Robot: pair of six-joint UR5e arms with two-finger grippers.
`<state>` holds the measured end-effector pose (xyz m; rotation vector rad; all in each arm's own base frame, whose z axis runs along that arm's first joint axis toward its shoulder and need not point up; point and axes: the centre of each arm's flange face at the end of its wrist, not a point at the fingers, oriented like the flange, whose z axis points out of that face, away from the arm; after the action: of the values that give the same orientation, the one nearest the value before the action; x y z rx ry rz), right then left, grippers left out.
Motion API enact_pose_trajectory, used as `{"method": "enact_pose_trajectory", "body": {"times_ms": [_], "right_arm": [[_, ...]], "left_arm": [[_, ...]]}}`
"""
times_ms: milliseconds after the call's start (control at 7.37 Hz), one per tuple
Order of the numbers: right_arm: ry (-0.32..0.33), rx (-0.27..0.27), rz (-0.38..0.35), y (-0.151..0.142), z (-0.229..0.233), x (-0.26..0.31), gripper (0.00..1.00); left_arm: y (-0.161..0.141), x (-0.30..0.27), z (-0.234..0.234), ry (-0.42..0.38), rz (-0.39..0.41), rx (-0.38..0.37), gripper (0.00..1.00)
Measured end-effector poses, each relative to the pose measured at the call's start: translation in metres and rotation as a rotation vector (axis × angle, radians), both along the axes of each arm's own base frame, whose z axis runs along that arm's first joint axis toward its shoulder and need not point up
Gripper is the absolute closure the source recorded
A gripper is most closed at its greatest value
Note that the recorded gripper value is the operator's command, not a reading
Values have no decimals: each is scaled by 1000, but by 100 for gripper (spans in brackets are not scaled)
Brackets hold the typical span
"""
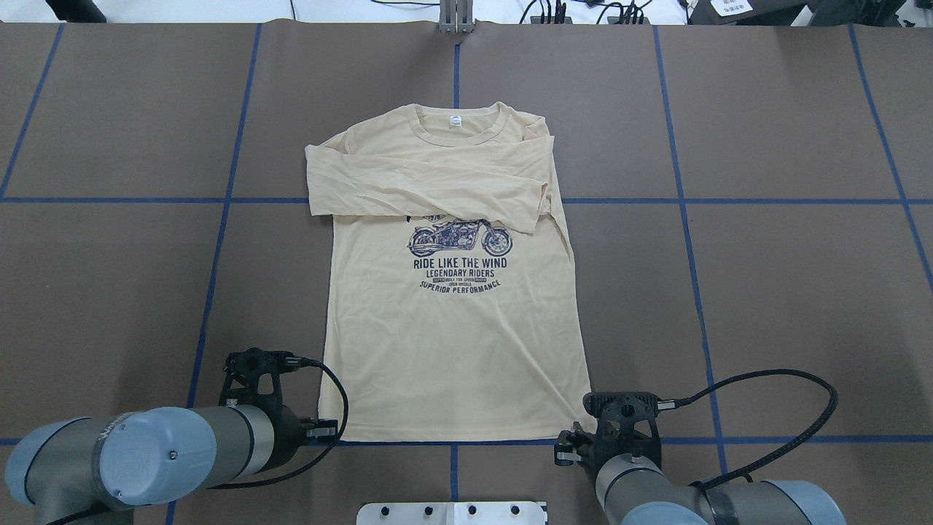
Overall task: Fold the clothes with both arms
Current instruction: 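Pinch the hem corners with both grippers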
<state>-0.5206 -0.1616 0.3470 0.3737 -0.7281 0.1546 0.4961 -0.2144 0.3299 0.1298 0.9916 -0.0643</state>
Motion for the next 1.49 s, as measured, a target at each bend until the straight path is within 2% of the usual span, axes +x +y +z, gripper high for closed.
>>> {"method": "enact_pose_trajectory", "body": {"times_ms": [272, 407, 543, 679, 815, 950, 1222, 1493], "right_arm": [[2, 3, 1, -1, 0, -1, 51], [3, 4, 1, -1, 1, -2, 56], [5, 5, 2, -1, 1, -4, 58], [7, 9, 6, -1, 2, -6, 68], [9, 13, 9, -2, 2, -8, 93], [7, 15, 11, -2, 1, -9, 100], [9, 19, 15, -5, 0, -9, 100], [-19, 16, 22, -12, -14, 0, 100]], "left_arm": [[0, 0, 0, 0, 0, 0, 100], [0, 0, 0, 0, 0, 0, 100], [0, 0, 0, 0, 1, 0, 100], [0, 0, 0, 0, 1, 0, 100], [0, 0, 0, 1, 1, 0, 100], [0, 0, -1, 2, 1, 0, 100], [0, 0, -2, 6, 1, 1, 100], [0, 0, -7, 14, 2, 3, 100]]}}
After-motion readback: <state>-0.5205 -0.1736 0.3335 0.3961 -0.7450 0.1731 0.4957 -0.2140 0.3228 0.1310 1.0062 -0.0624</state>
